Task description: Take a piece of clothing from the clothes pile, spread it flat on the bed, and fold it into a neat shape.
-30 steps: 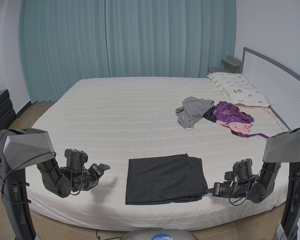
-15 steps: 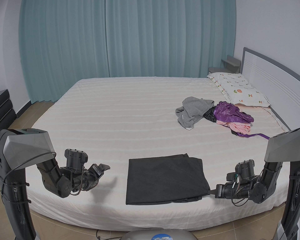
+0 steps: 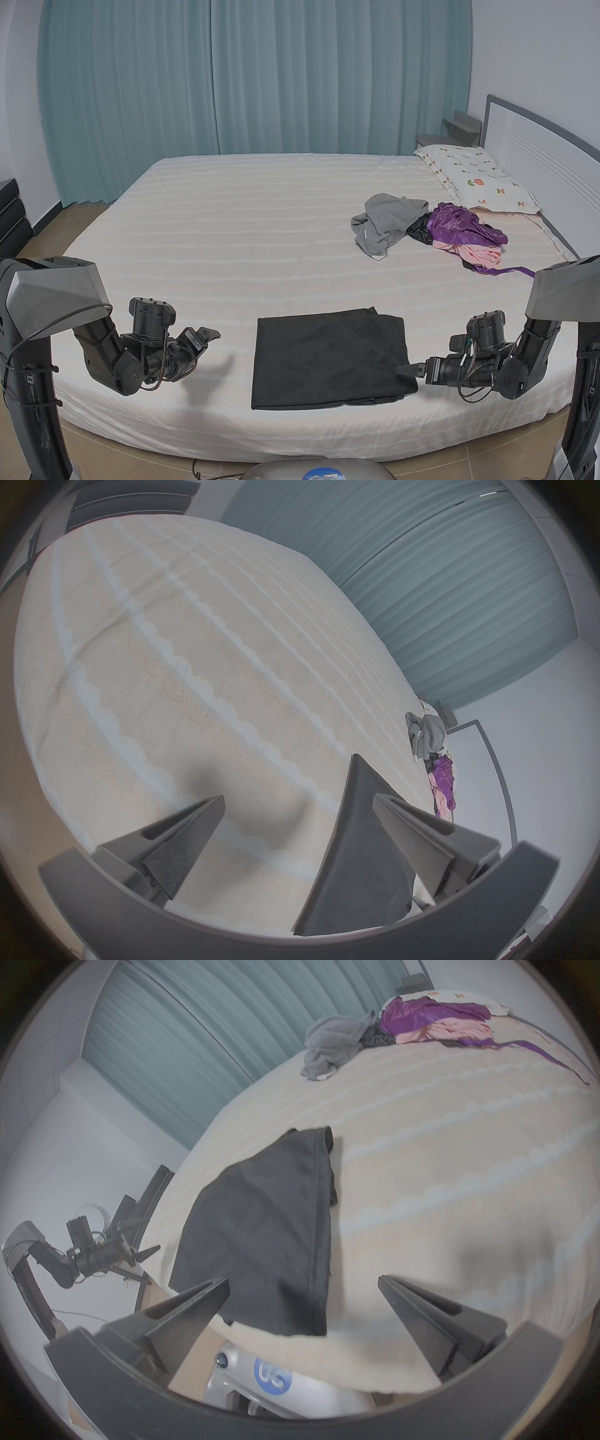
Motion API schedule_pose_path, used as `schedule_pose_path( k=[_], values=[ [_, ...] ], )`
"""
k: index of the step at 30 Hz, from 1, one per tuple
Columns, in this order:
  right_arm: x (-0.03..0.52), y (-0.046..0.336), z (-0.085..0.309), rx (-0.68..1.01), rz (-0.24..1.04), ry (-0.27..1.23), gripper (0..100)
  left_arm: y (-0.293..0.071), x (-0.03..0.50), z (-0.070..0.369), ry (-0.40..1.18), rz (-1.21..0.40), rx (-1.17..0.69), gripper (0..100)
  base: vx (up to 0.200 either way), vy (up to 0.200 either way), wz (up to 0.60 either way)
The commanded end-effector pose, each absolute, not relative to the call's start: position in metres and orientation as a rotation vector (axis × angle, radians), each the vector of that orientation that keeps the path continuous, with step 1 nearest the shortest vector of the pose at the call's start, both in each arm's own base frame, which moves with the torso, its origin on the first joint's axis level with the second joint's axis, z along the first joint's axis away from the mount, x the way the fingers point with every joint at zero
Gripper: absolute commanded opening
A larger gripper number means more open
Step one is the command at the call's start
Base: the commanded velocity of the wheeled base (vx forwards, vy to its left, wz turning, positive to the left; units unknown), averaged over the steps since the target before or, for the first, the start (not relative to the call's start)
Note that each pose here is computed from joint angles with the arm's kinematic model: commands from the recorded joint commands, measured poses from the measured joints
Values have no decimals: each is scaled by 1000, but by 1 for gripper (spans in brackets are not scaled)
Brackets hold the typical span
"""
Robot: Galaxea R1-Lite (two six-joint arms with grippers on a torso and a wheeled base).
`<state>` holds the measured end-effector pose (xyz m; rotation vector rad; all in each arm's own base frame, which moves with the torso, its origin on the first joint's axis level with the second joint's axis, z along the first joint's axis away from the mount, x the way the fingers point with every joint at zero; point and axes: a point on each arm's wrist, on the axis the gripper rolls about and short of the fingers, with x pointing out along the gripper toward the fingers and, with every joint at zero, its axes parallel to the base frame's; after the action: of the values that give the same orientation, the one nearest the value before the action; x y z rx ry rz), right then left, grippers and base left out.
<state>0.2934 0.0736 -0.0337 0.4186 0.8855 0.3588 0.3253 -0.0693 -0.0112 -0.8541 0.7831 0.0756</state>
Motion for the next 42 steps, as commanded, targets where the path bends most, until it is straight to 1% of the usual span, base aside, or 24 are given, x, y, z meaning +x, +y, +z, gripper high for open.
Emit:
schedule_pose_path(
  k=[1,5,7,13,18,25,33,42],
  values=[
    [313,75,-29,443,354,833,100,-69,325,-11,783,76,-855,100,0,0,0],
    [339,80,-23,552,320,797,100,-69,325,-11,783,76,-855,100,0,0,0],
    [350,81,-29,582,303,801,100,-69,325,-11,783,76,-855,100,0,0,0],
    [385,76,-43,598,243,766,100,-69,325,-11,783,76,-855,100,0,0,0],
    [402,80,-52,632,210,758,100,-69,325,-11,783,75,-853,100,0,0,0],
    [416,80,-49,666,207,726,100,-69,325,-12,784,76,-853,100,0,0,0],
    [428,91,-58,660,233,717,100,-69,325,-12,784,76,-853,100,0,0,0],
    [443,107,-58,685,256,698,100,-69,325,-12,784,75,-852,100,0,0,0]
  ],
)
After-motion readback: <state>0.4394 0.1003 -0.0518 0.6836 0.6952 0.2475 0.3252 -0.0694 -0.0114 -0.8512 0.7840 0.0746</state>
